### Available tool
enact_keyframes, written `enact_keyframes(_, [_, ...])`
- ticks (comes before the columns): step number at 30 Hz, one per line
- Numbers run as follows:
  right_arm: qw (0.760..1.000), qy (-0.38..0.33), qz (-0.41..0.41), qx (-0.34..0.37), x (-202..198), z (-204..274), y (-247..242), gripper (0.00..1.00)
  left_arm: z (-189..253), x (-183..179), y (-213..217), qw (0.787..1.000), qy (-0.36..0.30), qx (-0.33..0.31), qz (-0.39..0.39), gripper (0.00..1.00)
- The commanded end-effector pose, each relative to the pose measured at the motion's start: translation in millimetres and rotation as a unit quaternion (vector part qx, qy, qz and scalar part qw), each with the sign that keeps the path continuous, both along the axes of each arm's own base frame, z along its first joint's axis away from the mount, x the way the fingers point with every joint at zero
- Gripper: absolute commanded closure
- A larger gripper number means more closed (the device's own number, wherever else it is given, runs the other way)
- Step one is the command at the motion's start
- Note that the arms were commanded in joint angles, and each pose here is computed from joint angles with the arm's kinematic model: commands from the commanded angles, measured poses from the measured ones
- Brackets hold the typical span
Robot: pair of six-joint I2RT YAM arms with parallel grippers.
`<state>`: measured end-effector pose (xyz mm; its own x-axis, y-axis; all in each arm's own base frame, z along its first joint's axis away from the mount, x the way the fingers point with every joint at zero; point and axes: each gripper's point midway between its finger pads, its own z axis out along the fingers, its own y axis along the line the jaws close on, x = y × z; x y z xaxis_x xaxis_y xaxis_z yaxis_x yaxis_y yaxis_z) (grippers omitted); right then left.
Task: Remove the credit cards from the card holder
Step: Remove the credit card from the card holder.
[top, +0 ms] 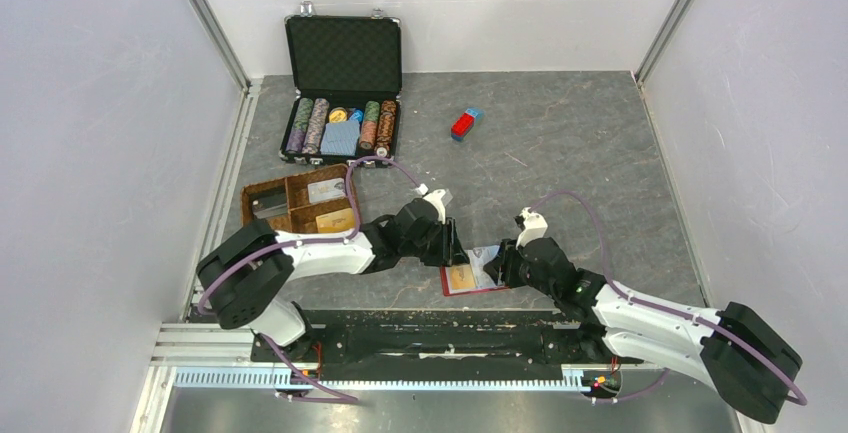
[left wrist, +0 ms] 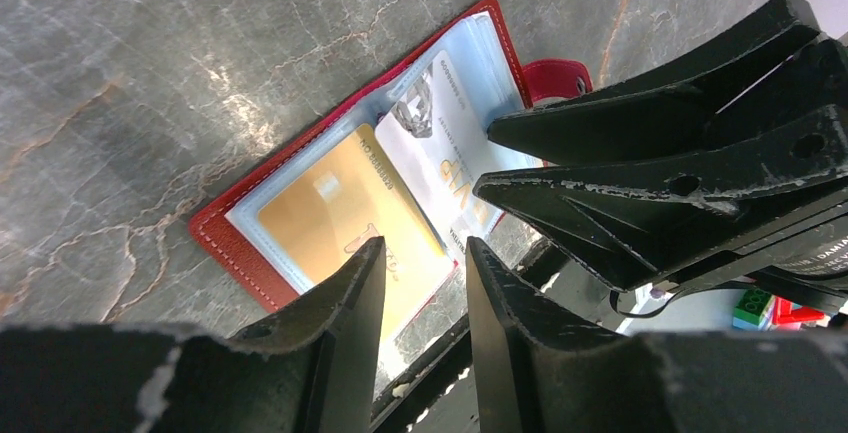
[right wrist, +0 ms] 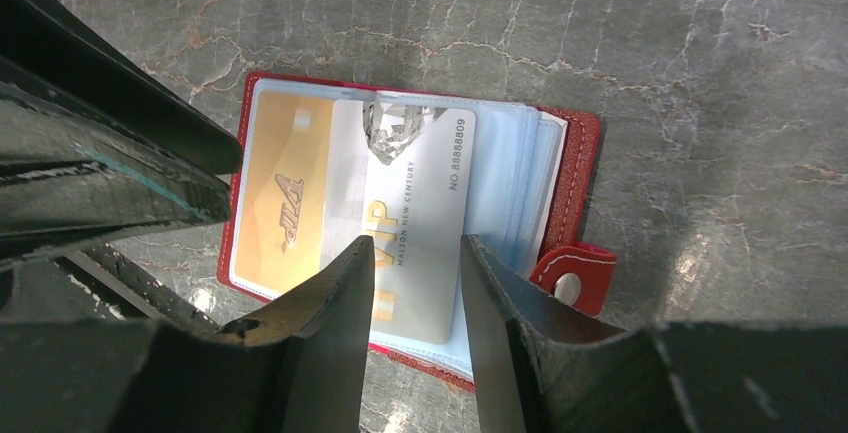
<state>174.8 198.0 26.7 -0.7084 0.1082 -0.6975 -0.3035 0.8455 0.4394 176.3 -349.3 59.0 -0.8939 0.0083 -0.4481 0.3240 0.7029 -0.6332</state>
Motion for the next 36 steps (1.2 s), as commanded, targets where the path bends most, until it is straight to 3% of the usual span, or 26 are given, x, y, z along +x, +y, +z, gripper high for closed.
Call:
enact_keyframes(1, [0.998,0.038,-0.016,-0.036,-12,-28,-19,0.61,6,2,-21,0.999,0.006,-0.035,0.005,0.57])
enact_keyframes(22, [0.998,0.049,-0.027,-0.025,-15,-34,-23,0.69,-14,12,-22,1.000,-0.009,-0.014,0.020,0.50])
enact_keyframes(36, [0.998,0.058,-0.033,-0.003,-21,-42,-24,0.70,-7,9,-41,0.995,0.019,-0.093,0.029,0.57])
